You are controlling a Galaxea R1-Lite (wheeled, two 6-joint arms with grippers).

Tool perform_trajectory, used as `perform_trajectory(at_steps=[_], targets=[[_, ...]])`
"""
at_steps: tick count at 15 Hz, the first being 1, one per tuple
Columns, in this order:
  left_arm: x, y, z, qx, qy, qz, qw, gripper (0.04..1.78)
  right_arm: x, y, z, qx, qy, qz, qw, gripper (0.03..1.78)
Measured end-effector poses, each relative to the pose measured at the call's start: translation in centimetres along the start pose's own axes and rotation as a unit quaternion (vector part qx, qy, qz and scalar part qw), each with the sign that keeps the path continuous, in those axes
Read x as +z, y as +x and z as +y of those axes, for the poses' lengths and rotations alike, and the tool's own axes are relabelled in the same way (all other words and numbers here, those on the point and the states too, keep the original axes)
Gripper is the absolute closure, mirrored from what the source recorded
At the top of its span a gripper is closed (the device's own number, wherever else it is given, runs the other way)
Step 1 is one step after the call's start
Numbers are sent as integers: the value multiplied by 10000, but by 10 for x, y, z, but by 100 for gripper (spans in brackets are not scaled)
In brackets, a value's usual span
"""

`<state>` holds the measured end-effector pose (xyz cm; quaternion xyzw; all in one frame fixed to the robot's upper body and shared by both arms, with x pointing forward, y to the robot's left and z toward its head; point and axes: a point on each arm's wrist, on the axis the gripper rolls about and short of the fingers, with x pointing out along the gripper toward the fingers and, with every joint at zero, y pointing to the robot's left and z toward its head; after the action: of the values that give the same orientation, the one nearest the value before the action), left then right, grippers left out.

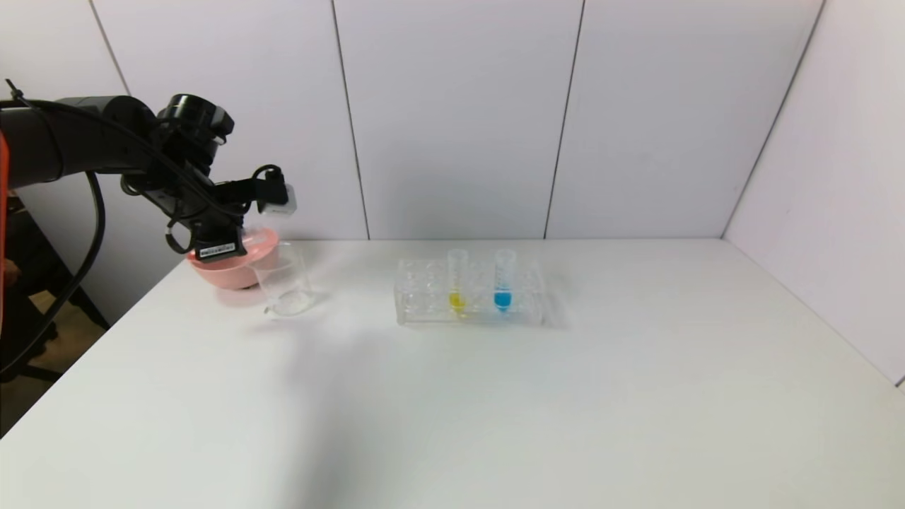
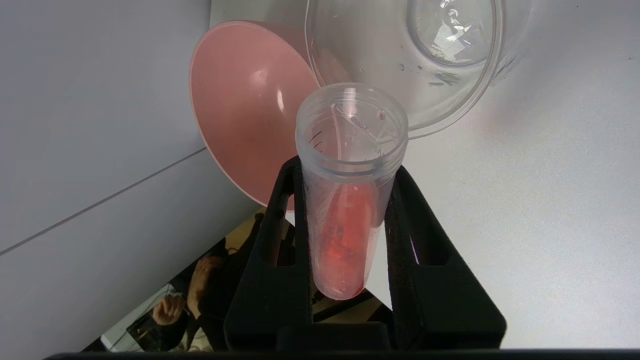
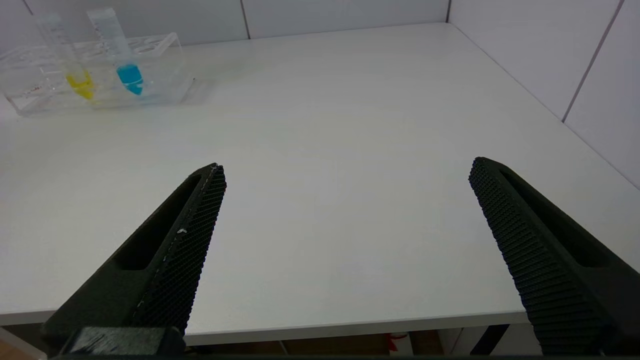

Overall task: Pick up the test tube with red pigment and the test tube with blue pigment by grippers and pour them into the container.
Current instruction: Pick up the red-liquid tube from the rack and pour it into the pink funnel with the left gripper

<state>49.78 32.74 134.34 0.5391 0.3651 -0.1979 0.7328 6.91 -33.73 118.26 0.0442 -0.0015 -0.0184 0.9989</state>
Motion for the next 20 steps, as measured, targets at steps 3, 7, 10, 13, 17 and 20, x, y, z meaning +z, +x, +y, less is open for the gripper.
perform_trajectory(at_steps=[3, 7, 10, 13, 17, 20], targets=[[3, 0, 0, 128, 34, 119, 9998, 138, 0, 0, 0, 0, 0, 0, 10000, 4], [9, 1, -1, 265, 117, 373, 9989, 138, 0, 0, 0, 0, 0, 0, 10000, 4], [10, 4, -3, 346, 206, 700, 9967, 138, 0, 0, 0, 0, 0, 0, 10000, 4], [11, 8, -5, 372, 263, 1013, 9938, 138, 0, 0, 0, 0, 0, -2, 10000, 4], [12, 13, -8, 386, 396, 1397, 9887, 138, 0, 0, 0, 2, 0, -2, 10000, 4], [15, 15, -11, 368, 461, 1565, 9859, 138, 0, 0, 0, 0, 0, -2, 10000, 4]])
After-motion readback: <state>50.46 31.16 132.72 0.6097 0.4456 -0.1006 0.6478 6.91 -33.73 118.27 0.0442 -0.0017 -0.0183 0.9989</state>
